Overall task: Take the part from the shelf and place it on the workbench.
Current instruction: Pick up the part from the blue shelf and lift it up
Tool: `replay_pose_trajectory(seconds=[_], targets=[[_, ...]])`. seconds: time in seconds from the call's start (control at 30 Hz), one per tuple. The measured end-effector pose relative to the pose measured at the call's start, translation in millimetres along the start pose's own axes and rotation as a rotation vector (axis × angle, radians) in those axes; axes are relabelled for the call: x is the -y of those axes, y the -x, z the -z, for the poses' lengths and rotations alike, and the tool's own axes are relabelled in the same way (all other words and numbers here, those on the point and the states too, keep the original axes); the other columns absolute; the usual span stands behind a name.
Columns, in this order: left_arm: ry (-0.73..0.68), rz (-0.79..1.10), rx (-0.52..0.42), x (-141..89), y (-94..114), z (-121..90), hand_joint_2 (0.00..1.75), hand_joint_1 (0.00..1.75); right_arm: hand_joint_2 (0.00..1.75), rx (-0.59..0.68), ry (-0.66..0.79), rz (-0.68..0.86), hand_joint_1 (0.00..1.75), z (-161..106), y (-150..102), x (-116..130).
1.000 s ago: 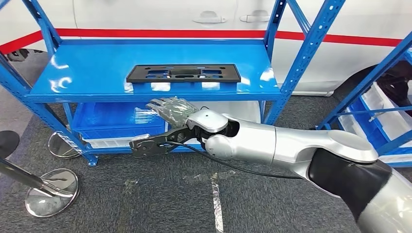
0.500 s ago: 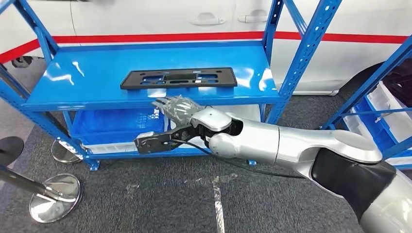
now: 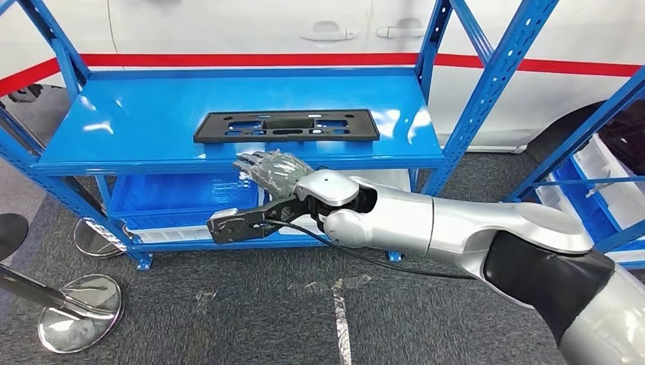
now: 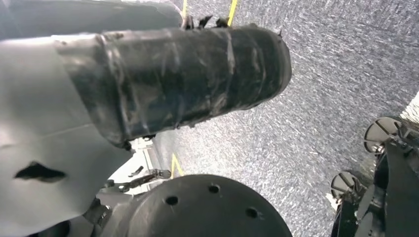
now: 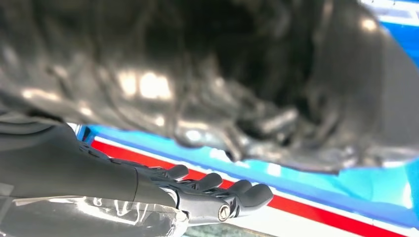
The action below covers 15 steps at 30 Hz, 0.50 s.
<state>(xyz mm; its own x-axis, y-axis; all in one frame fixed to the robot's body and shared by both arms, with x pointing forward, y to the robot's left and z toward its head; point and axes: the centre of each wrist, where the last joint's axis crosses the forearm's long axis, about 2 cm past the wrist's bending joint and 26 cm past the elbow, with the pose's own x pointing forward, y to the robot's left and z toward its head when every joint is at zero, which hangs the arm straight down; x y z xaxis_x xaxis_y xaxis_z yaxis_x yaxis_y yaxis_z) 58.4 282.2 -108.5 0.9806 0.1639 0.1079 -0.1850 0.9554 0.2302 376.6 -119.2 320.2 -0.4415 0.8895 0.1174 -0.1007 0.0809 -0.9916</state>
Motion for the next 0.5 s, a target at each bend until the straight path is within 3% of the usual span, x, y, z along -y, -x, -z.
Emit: replay_pose_trajectory(seconds=[0.5], targets=[[-0.012, -0.001, -0.019, 0, 0, 0, 0.0, 0.0, 0.0, -0.116, 0.007, -0.021, 0.0, -5, 31, -4]])
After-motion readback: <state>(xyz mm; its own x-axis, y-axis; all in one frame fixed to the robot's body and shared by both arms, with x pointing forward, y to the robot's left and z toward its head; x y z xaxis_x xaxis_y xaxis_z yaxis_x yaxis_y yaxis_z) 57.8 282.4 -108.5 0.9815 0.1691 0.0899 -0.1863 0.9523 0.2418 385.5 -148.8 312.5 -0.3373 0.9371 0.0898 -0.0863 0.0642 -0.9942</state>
